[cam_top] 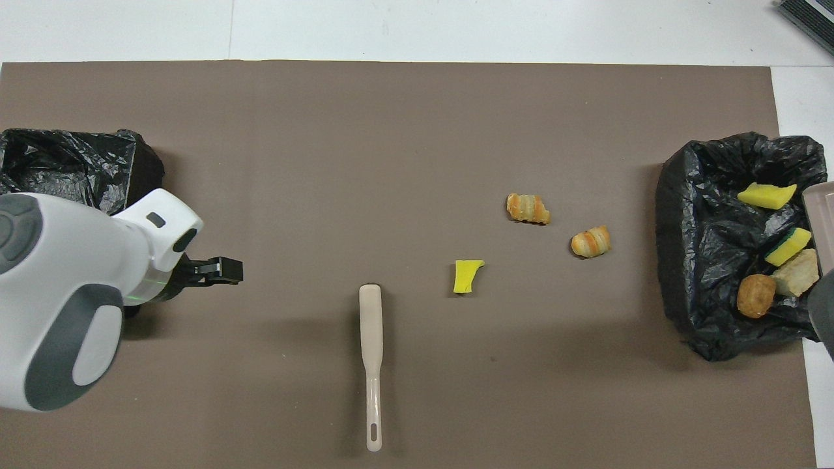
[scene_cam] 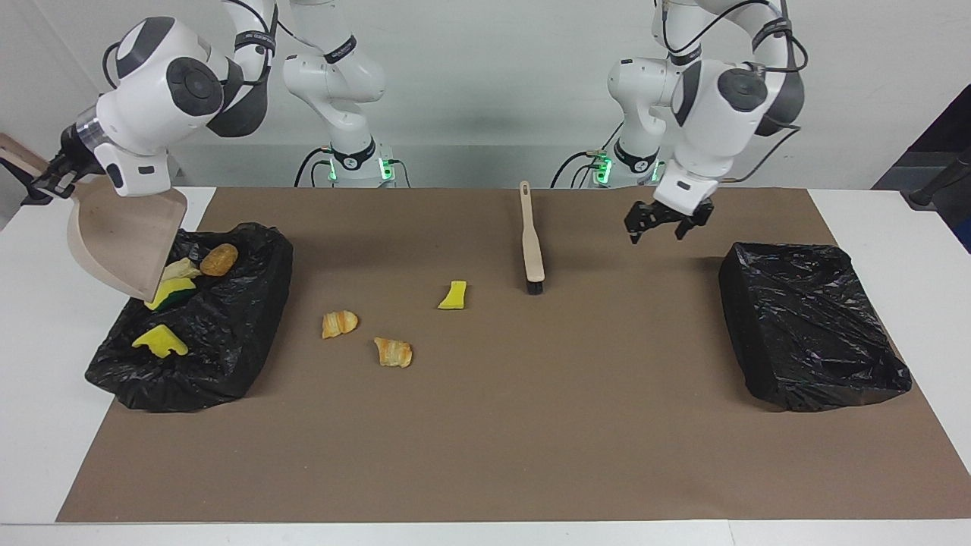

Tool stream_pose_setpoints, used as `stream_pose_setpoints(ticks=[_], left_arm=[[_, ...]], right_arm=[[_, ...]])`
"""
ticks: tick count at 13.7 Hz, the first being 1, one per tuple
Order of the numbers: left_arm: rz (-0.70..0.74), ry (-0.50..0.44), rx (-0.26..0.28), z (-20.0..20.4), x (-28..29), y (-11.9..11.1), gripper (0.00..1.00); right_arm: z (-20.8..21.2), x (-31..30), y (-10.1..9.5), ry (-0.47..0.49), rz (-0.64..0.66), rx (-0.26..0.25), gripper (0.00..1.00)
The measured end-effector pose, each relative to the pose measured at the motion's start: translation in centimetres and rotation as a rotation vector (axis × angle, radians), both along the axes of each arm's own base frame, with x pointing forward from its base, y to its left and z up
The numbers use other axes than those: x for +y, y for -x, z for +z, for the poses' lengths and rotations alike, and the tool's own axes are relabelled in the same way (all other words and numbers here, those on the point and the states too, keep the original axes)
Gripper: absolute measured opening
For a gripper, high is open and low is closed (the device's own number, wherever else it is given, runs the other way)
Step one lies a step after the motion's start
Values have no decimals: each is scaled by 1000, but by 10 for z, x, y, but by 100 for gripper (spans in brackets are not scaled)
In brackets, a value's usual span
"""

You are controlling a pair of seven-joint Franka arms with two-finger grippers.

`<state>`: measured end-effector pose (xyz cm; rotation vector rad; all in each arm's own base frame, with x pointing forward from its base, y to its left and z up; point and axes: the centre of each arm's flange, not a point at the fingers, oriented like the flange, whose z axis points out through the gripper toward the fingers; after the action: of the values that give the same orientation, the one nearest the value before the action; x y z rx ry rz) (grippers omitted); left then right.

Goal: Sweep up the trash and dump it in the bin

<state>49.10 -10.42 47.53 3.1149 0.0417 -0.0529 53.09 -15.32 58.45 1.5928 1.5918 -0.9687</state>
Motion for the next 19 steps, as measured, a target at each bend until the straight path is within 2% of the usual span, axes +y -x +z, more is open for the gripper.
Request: stream_pose_setpoints(ticks=[4,7,9,11,14,16,19], left_arm=[[-83,-46,-5,27,58,-12,100],[-96,-62,-23,66,68,-17,100],[-96,-68,-43,92,76,-19,100],[-97,-69,-55,117,84,-21,100],[-100,-67,-78,138,85,-31,100],[-112,-66,-74,136,85,-38,100],[-127,-65,-66,132,86,-41,100]], right_arm=[[-15,40,0,-208,-39,-30,32],[-32,63,2,-423,-110,-73,32],[-38,88,1,-524,-114,-77,32],[-46,128,-1,-609,-134,-102,32],[-78,197,-3,-642,-222,-169,32],[-111,238,-10,-692,-307,-223,32],[-146,272,-25,-754,-447,-345,32]])
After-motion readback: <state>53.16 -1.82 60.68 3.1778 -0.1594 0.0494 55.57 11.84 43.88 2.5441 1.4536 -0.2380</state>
